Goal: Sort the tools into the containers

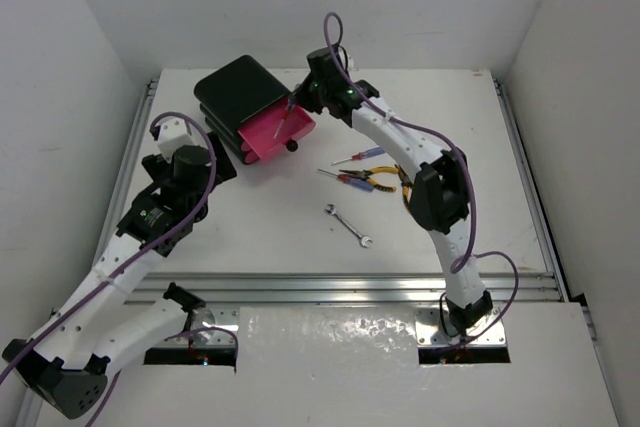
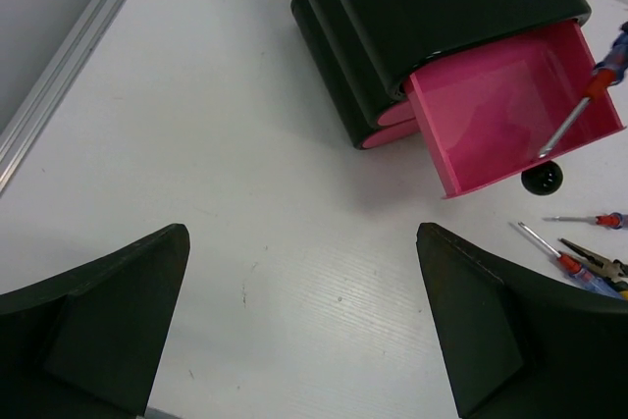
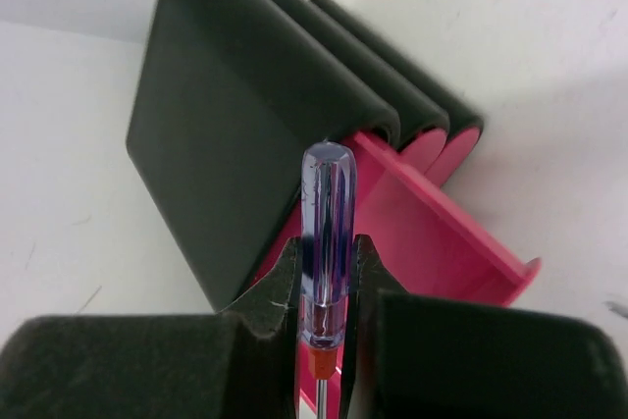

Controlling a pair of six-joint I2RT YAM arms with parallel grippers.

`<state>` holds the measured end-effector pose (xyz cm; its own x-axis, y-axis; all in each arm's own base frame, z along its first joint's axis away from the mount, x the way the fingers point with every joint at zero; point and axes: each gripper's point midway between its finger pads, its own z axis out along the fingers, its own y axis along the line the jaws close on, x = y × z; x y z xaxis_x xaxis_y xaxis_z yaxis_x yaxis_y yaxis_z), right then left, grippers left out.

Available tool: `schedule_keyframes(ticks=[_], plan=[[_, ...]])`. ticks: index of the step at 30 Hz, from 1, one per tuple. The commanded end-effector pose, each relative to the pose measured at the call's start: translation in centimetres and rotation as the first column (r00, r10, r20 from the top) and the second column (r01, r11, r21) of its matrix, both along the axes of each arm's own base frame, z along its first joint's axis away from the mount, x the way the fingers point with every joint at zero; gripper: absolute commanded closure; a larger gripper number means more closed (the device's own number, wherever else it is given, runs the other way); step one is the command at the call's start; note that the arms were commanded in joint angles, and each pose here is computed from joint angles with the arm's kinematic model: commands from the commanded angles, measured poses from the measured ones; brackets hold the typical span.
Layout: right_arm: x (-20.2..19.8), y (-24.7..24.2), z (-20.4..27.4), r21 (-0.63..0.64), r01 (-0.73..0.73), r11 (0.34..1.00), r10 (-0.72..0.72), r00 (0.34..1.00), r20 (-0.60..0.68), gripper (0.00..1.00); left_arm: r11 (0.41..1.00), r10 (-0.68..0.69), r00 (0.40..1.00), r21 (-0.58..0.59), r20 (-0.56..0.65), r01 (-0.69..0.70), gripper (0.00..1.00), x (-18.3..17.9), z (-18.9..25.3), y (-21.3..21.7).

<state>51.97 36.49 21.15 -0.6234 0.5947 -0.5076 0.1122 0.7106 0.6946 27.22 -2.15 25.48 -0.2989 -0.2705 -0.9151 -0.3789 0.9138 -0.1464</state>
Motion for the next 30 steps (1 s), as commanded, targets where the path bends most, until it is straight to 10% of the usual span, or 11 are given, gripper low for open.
schedule_keyframes(ticks=[1,15,19,27,30], plan=[[-0.1,2.9,4.1,0.147,-0.025,0.989,0.016,0.998,0.059,1.0,1.0,-0.014,1.0,0.001,0.017,0.014,0.01,0.4,0.3,-0.2],[-1.2,4.0,1.4,0.019,-0.071,0.997,0.069,0.993,0.098,0.85,0.998,-0.063,0.998,-0.013,0.021,0.063,0.01,0.4,0.4,-1.0],[-1.2,3.8,0.9,-0.016,-0.078,0.997,0.079,0.992,0.095,0.51,0.997,-0.077,0.997,-0.015,0.016,0.077,0.01,0.5,0.3,-1.3],[-1.9,2.2,6.3,-0.118,-0.161,0.98,0.185,0.955,0.232,0.27,0.997,-0.078,0.997,-0.008,0.005,0.078,0.01,0.6,0.0,-1.3],[-3.7,-0.9,6.9,-0.349,-0.234,0.907,0.347,0.885,0.311,0.17,0.997,-0.071,0.997,-0.006,0.007,0.071,0.01,0.5,0.1,-1.1]])
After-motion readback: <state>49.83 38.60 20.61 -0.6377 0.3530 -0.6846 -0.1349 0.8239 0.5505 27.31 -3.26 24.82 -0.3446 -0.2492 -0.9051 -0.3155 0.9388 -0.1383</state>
